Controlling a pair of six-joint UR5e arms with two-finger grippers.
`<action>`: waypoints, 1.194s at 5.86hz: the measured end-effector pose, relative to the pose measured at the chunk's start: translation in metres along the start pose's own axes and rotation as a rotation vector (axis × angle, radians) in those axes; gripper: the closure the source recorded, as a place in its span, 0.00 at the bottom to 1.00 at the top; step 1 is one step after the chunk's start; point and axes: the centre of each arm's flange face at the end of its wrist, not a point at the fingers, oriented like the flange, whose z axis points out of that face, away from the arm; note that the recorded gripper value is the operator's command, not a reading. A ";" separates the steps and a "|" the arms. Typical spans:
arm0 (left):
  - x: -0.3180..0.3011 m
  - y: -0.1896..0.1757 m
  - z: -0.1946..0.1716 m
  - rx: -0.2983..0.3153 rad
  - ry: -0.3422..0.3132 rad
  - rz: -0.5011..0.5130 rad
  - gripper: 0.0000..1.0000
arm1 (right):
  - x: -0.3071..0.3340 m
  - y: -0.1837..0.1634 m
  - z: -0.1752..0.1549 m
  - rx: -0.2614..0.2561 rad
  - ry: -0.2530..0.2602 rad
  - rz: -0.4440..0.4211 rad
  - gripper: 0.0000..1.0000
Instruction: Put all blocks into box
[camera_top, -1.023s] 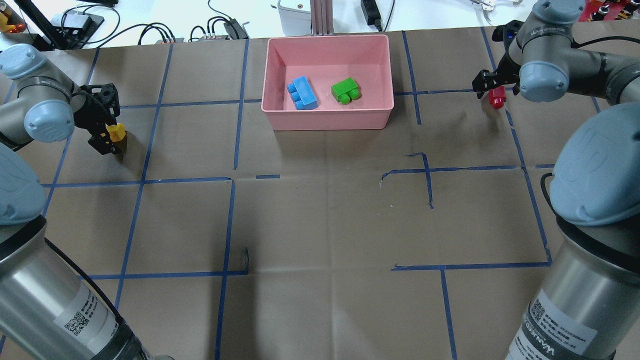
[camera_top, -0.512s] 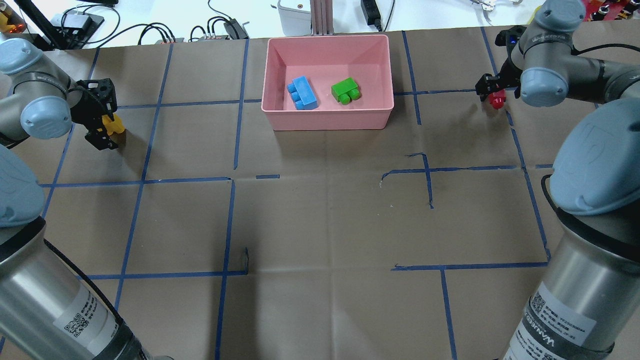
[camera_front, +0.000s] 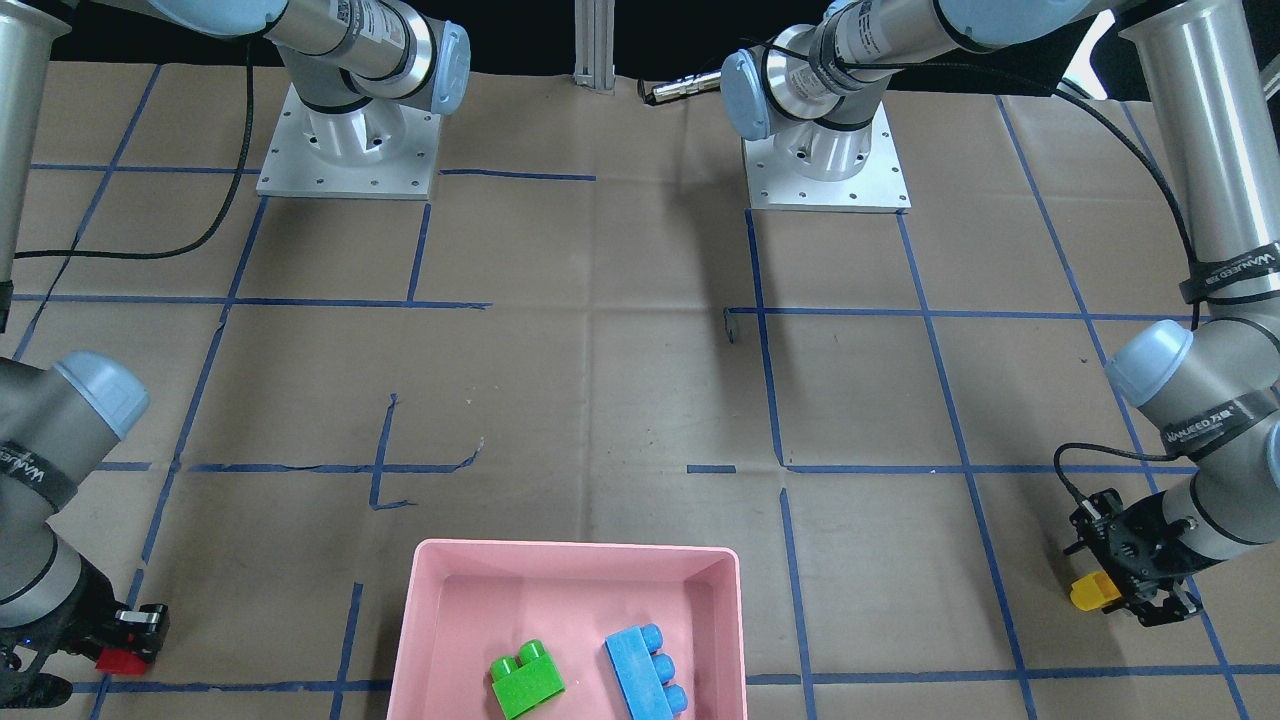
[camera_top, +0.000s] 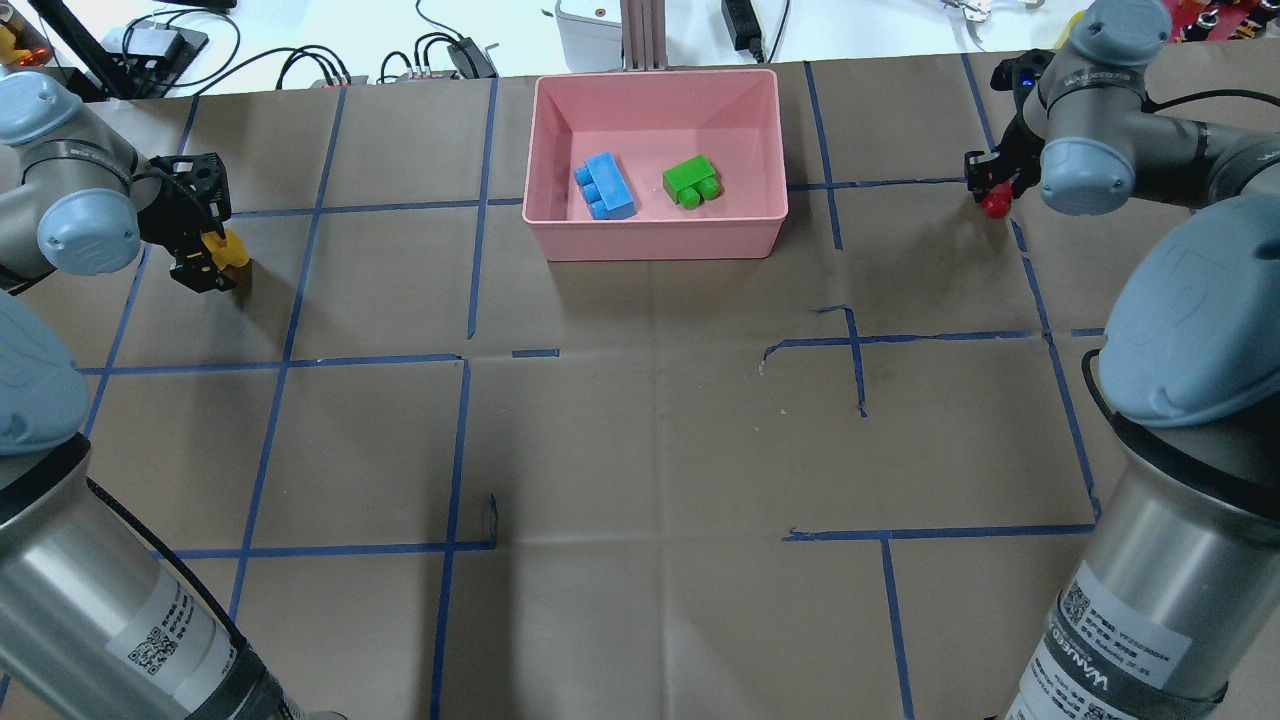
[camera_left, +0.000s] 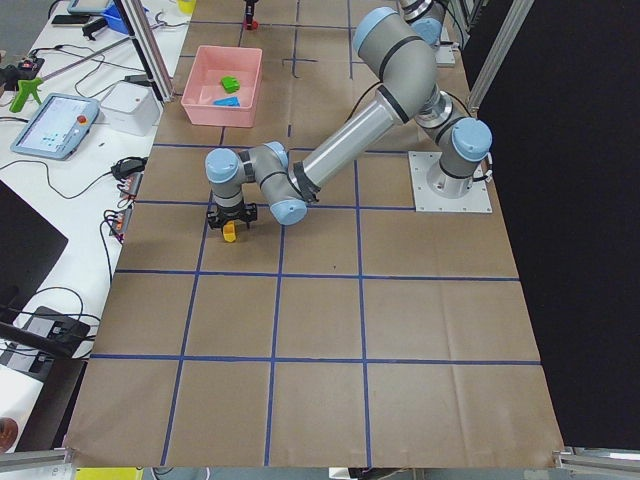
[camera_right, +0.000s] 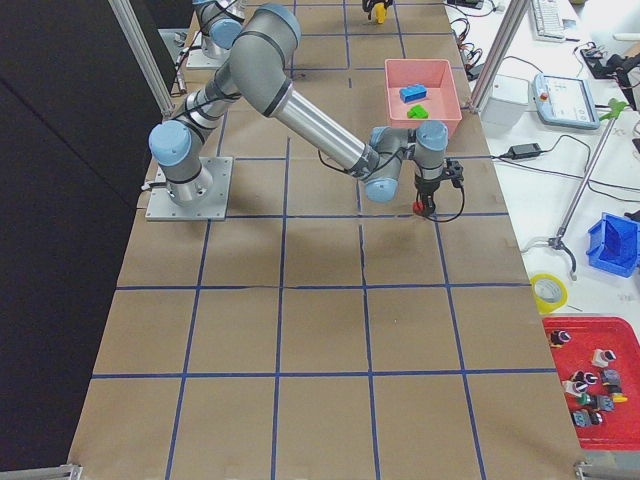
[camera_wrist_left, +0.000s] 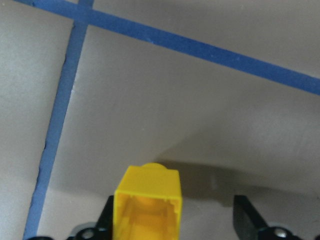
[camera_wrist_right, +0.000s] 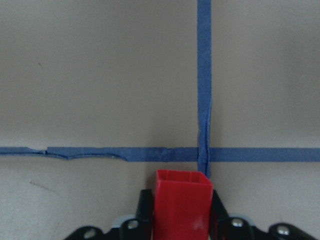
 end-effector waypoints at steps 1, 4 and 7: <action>-0.004 0.001 -0.004 -0.005 -0.010 0.002 0.92 | -0.002 -0.001 -0.008 0.014 -0.027 0.005 0.95; -0.035 0.003 -0.051 -0.024 -0.089 -0.009 1.00 | -0.010 0.009 -0.062 -0.026 -0.083 0.015 0.95; -0.078 -0.046 -0.176 -0.010 -0.102 -0.095 1.00 | -0.062 0.026 -0.191 -0.052 -0.096 0.144 0.94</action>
